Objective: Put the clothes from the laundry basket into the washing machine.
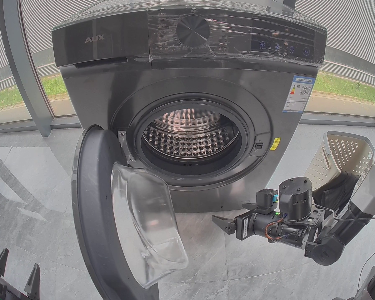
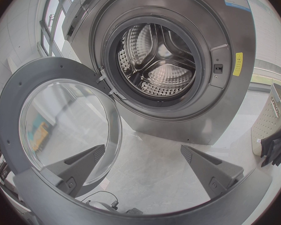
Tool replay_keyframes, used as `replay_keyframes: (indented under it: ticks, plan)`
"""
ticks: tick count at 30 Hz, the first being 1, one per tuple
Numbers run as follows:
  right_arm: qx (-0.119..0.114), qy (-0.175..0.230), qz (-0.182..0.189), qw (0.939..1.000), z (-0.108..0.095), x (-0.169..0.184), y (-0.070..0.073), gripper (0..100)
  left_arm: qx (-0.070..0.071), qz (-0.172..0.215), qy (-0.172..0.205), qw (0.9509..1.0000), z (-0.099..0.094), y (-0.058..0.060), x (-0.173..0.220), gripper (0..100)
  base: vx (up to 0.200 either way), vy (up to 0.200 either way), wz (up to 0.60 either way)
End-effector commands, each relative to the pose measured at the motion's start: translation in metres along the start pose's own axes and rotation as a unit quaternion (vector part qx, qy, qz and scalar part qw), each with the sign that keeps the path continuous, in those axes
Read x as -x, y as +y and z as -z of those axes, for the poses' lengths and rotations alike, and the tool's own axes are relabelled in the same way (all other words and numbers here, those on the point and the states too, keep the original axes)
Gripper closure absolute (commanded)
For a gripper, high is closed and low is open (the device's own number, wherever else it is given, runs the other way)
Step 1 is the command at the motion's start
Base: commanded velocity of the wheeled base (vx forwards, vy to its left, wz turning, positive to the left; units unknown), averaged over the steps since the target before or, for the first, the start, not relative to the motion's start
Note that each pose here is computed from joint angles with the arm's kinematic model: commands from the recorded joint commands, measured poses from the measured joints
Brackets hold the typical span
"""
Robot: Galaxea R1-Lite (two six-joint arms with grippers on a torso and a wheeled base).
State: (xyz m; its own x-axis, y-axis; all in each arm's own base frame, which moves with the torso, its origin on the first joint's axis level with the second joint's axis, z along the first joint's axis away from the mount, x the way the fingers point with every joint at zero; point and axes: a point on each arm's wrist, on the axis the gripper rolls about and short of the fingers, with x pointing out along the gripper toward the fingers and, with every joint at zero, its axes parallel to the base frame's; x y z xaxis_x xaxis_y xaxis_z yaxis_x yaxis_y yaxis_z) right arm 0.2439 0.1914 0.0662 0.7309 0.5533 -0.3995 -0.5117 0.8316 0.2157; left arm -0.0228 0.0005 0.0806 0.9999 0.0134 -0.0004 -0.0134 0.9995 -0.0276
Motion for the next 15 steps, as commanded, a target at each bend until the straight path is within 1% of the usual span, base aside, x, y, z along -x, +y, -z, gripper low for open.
replay_keyframes:
  ticks: [1, 2, 4, 8, 11, 12, 13, 14, 15]
  plan:
    - [0.002, -0.004, -0.008, 1.0000, -0.003, -0.004, 0.002, 0, 0.000, 0.000, 0.000, 1.0000, 0.005, 0.000, 0.000, 0, -0.200, 0.000, 0.00]
    - [0.001, 0.000, -0.030, 0.9996, -0.003, -0.008, 0.002, 0, 0.000, 0.000, 0.000, 1.0000, 0.005, 0.000, 0.000, 0, -0.200, 0.000, 0.00]
    - [0.002, 0.006, -0.038, 0.9992, 0.000, -0.012, 0.002, 0, 0.000, 0.000, 0.000, 1.0000, 0.005, 0.000, 0.000, 0, -0.200, 0.000, 0.00]
    - [0.006, 0.004, -0.047, 0.9989, -0.001, -0.028, 0.006, 0, 0.000, 0.000, 0.000, 1.0000, 0.005, 0.000, 0.000, 0, 0.000, 0.000, 0.00]
    - [0.010, 0.003, -0.055, 0.9984, -0.001, -0.037, 0.013, 0, 0.001, 0.000, 0.000, 1.0000, 0.005, 0.000, 0.000, 0, 0.000, 0.000, 0.00]
    - [0.012, 0.006, -0.060, 0.9981, 0.001, -0.041, 0.017, 0, 0.001, 0.000, 0.000, 1.0000, 0.005, 0.000, 0.000, 0, 0.000, 0.000, 0.00]
    - [0.012, 0.006, -0.060, 0.9981, 0.001, -0.041, 0.017, 0, 0.001, 0.000, 0.000, 1.0000, 0.005, 0.000, 0.000, 0, 0.000, 0.000, 0.00]
    - [0.018, 0.013, -0.069, 0.9974, 0.009, -0.049, 0.025, 0, 0.000, 0.000, 0.000, 1.0000, 0.005, 0.000, 0.000, 0, 0.000, 0.000, 0.00]
    - [0.019, 0.016, -0.072, 0.9971, 0.012, -0.053, 0.028, 0, 0.000, 0.000, 0.000, 1.0000, 0.005, 0.000, 0.000, 0, 0.000, 0.000, 0.00]
